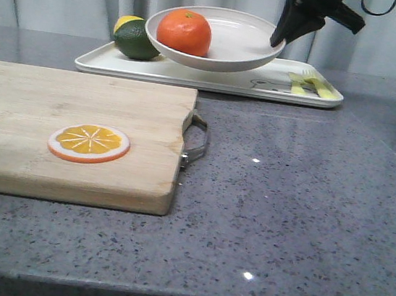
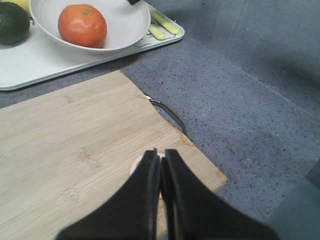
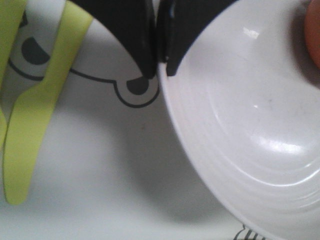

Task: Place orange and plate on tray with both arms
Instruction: 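Lift the plate with the right gripper and carry it onto the tray, then set the plate down on the tray, open the right gripper, raise it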

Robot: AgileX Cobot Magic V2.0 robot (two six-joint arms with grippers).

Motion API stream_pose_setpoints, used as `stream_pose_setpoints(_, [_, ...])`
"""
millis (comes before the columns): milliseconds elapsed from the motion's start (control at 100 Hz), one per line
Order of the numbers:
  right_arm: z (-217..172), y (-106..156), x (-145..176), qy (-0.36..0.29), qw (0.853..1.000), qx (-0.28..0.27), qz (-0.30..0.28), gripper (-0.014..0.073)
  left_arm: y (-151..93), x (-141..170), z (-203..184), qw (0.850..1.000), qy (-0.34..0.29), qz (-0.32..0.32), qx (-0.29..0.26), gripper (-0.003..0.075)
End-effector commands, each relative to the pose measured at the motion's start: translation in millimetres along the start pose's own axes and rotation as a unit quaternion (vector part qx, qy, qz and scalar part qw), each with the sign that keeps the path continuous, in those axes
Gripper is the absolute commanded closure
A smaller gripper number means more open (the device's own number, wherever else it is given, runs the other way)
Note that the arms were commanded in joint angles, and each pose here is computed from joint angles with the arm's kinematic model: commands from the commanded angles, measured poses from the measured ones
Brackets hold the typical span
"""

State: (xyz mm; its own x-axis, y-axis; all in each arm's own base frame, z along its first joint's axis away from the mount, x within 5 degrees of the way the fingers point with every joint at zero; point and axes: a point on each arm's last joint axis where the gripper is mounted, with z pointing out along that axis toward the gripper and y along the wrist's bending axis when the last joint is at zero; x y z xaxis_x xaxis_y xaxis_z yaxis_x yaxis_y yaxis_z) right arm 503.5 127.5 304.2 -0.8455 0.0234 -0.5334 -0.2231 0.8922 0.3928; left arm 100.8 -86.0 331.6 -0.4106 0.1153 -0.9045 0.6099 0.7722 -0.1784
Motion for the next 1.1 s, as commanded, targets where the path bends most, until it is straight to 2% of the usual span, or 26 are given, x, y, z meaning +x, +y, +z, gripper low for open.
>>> stream_pose_setpoints(0, [-38.0,12.3,-17.0,-0.065,0.998,-0.024,0.000,0.0662,-1.5,-15.1,-4.5,0.999,-0.055,-0.002,0.002,0.0741])
stream_pose_setpoints(290, [-27.7,-14.3,-20.1,-0.069,0.997,-0.011,0.031,0.0662,-1.5,-17.1,-4.7,0.998,-0.065,-0.002,0.002,0.0741])
stream_pose_setpoints(570, [-26.5,-15.5,-21.3,-0.076,0.997,-0.010,0.031,0.0657,-1.4,-18.6,-4.9,0.997,-0.073,-0.002,0.002,0.0741])
stream_pose_setpoints(640, [-26.5,-15.5,-21.3,-0.076,0.997,-0.010,0.031,0.0617,-1.4,-18.8,-5.0,0.997,-0.075,-0.002,0.001,0.0741])
stream_pose_setpoints(840, [-26.6,-15.5,-21.5,-0.077,0.996,-0.011,0.031,0.0435,-1.4,-18.8,-5.0,0.997,-0.075,-0.002,0.001,0.0741])
stream_pose_setpoints(1090, [-30.8,-13.6,-21.6,-0.077,0.997,-0.010,0.029,0.0420,-1.4,-18.8,-5.0,0.997,-0.075,-0.002,0.001,0.0741])
